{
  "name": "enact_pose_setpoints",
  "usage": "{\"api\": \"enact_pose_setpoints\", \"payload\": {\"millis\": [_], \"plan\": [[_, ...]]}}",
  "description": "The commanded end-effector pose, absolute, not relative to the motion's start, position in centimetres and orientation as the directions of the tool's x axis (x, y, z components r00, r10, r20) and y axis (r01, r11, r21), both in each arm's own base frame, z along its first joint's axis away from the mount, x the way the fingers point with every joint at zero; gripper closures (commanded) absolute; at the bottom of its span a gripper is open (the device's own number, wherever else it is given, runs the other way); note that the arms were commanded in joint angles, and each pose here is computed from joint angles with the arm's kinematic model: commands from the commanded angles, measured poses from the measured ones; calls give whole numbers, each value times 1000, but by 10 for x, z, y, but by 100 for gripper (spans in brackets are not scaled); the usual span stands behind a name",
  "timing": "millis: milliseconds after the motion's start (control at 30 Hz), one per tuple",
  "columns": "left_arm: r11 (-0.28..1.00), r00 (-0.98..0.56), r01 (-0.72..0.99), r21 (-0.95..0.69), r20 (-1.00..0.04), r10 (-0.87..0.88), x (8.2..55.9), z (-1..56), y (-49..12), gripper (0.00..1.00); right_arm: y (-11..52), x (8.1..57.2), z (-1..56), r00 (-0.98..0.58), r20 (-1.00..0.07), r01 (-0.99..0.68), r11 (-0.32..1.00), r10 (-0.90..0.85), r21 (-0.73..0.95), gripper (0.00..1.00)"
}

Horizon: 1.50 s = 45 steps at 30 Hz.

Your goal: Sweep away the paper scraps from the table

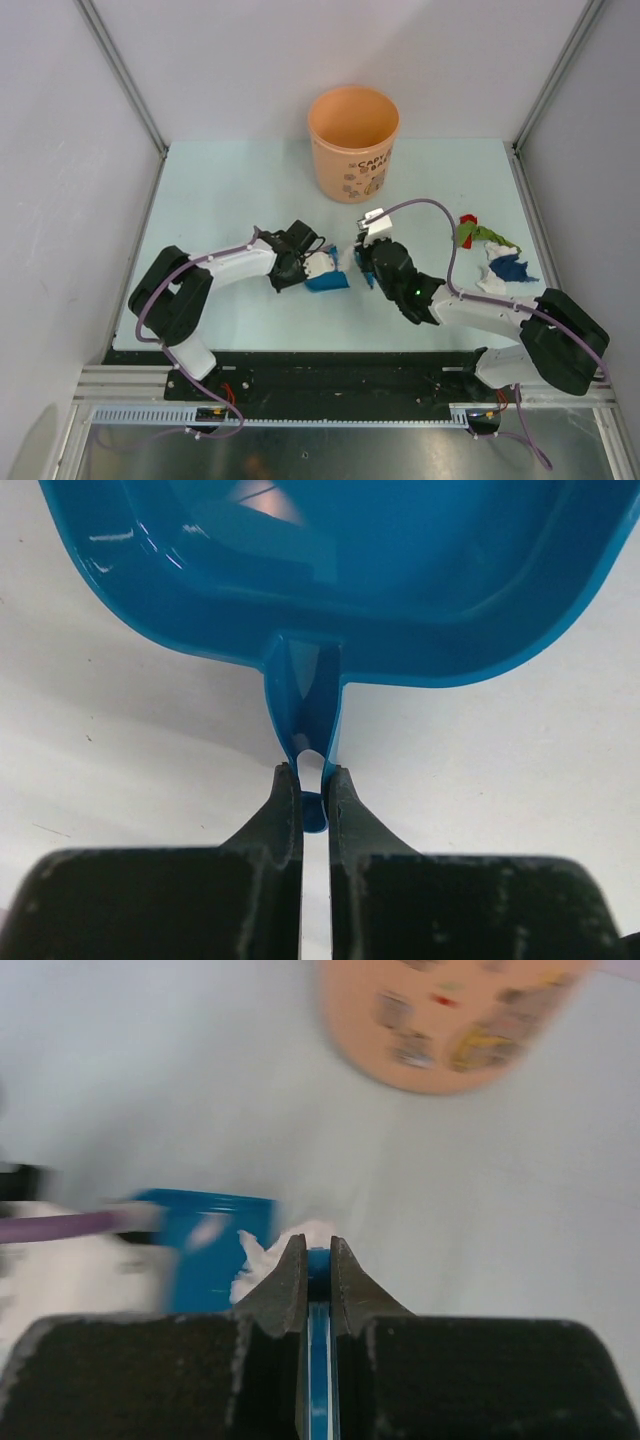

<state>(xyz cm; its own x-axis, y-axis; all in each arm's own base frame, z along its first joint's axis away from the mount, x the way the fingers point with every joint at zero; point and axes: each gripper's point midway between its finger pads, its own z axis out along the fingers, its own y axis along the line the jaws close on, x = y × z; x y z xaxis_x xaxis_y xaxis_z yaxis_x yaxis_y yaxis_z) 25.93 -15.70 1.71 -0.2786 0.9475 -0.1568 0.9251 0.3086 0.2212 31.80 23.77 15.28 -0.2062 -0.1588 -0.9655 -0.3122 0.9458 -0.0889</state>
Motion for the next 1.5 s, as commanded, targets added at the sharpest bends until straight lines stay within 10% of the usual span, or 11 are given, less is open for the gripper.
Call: {"api": "enact_pose_setpoints", "payload": {"millis": [0, 533, 967, 1200, 1467], "plan": [[308, -278, 933, 187, -173, 945, 261, 18, -170, 100, 313, 295, 230, -136, -977, -512, 832, 165, 212, 100], [347, -270, 928, 133, -400, 876, 267, 67, -204, 100, 190, 273, 308, 39, -999, -152, 988, 13, 7, 100], [514, -137, 735, 443, -645, 752, 365, 255, -238, 100, 68, 253, 304, 35, -996, 77, 993, 81, 84, 100], [556, -167, 386, 736, -537, 827, 452, 345, -211, 100, 47, 246, 291, 5, -995, 109, 989, 96, 96, 100], [296, -275, 71, 952, -267, 924, 517, 416, -195, 100, 51, 248, 283, -19, -996, 91, 993, 82, 80, 100]]}}
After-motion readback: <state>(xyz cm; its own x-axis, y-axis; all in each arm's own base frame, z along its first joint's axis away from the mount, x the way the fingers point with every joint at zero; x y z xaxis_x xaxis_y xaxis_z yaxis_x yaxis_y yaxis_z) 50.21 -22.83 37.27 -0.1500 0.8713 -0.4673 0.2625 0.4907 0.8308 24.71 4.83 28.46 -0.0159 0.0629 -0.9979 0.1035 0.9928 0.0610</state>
